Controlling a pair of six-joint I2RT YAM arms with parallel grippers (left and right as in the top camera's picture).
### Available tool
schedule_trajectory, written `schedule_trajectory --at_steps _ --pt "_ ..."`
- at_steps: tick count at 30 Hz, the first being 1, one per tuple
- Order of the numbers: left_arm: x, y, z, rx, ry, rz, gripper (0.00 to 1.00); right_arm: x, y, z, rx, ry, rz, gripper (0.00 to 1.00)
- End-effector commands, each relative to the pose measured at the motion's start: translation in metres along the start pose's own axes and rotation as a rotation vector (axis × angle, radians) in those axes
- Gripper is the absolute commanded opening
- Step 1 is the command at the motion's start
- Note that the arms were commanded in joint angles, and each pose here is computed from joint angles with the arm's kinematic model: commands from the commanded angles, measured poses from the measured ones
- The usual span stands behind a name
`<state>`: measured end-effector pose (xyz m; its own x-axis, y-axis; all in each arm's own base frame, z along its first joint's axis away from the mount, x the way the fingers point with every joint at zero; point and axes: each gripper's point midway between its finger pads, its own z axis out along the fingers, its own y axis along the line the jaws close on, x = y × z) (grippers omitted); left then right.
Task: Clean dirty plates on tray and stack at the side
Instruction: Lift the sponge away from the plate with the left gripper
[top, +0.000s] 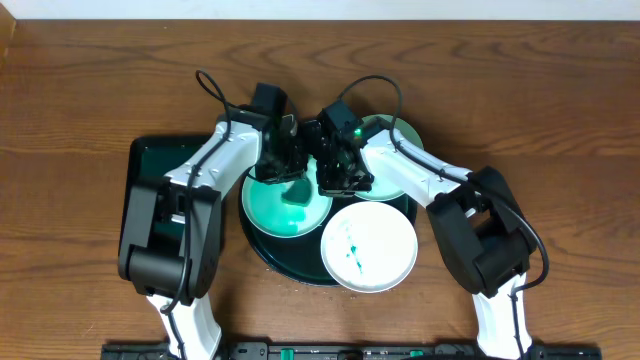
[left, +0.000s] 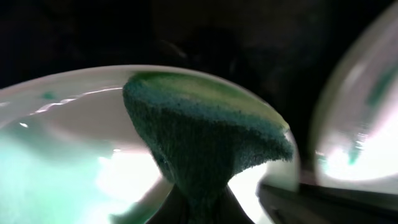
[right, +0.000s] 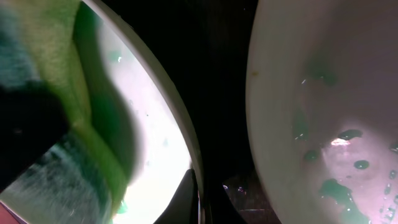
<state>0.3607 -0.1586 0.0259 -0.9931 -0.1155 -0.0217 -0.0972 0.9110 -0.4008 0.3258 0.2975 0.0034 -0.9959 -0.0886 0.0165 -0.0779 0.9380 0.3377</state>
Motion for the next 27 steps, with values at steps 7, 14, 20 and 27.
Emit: schedule_trajectory --at_steps 7,14,20,27 --pt "-0.054 0.005 -0.112 0.047 -0.264 -0.028 0.07 0.004 0.000 0.013 0.005 0.014 -0.005 0.01" --pt "-0.051 0.054 -0.179 -0.190 -0.432 -0.082 0.07 -0.001 0.006 0.004 -0.001 -0.016 -0.071 0.01" --pt "-0.043 0.084 -0.180 -0.288 -0.399 -0.129 0.07 -0.016 0.010 -0.030 0.107 -0.170 -0.201 0.01" --pt "-0.044 0.098 -0.181 -0.347 -0.403 -0.151 0.07 -0.026 0.022 -0.087 0.365 -0.428 -0.377 0.01"
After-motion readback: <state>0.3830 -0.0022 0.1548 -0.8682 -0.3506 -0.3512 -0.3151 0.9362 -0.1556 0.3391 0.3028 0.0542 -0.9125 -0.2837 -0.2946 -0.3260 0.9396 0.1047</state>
